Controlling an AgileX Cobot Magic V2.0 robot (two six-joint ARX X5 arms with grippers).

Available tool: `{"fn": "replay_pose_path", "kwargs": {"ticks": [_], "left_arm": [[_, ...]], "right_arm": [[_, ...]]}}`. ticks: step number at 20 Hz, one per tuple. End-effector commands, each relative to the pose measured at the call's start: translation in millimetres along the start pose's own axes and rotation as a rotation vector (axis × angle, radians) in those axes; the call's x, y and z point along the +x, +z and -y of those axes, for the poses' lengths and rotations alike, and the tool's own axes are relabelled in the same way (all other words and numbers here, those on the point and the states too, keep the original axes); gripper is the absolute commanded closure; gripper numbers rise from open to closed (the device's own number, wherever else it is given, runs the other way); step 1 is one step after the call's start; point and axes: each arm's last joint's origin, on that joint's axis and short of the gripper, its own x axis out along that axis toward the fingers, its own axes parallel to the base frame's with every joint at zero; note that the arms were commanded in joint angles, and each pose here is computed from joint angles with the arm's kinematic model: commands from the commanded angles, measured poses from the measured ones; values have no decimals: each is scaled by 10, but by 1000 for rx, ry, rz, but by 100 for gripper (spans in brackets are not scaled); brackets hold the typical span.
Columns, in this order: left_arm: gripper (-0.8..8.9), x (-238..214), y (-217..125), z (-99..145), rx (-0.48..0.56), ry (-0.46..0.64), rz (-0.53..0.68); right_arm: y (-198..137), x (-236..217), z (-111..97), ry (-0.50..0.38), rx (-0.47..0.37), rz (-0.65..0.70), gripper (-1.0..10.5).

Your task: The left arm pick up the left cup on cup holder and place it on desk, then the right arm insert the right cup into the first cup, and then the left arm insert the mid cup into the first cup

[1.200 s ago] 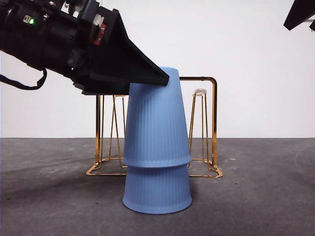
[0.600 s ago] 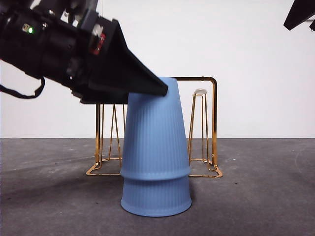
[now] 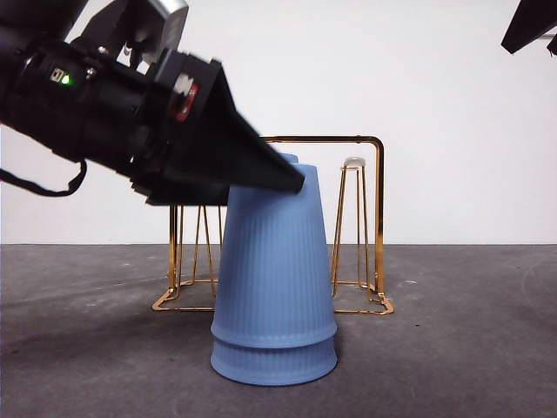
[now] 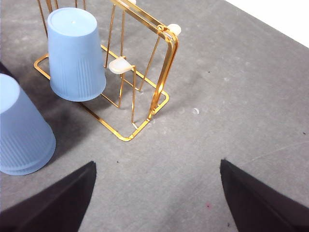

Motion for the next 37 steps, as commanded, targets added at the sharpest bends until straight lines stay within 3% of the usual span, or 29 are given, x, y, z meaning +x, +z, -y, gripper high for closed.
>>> {"fn": "replay_pose_path", "kwargs": {"ticks": [1,8,12,18,28,37], "left_arm": [[365,14,75,14,-44,-8,58],[368,-187,343,85,-47,6,193],[376,-385,505,123,-65,109,222],[375,-733,796,147,-61,277,105],[376,-1278,1426,200,53,384,-50],[376,-1396,1362,123,48,432,-163]], "right_arm": [[50,-26,3,2,-4,22,537],[71,-26,-13,63,-5,53,537],[146,-32,-17,114,11,138,537],[274,-14,-11,164,32,260,537],[419,316,-66,283,13,293,537],[531,783,-161,339,4,299,537]]}}
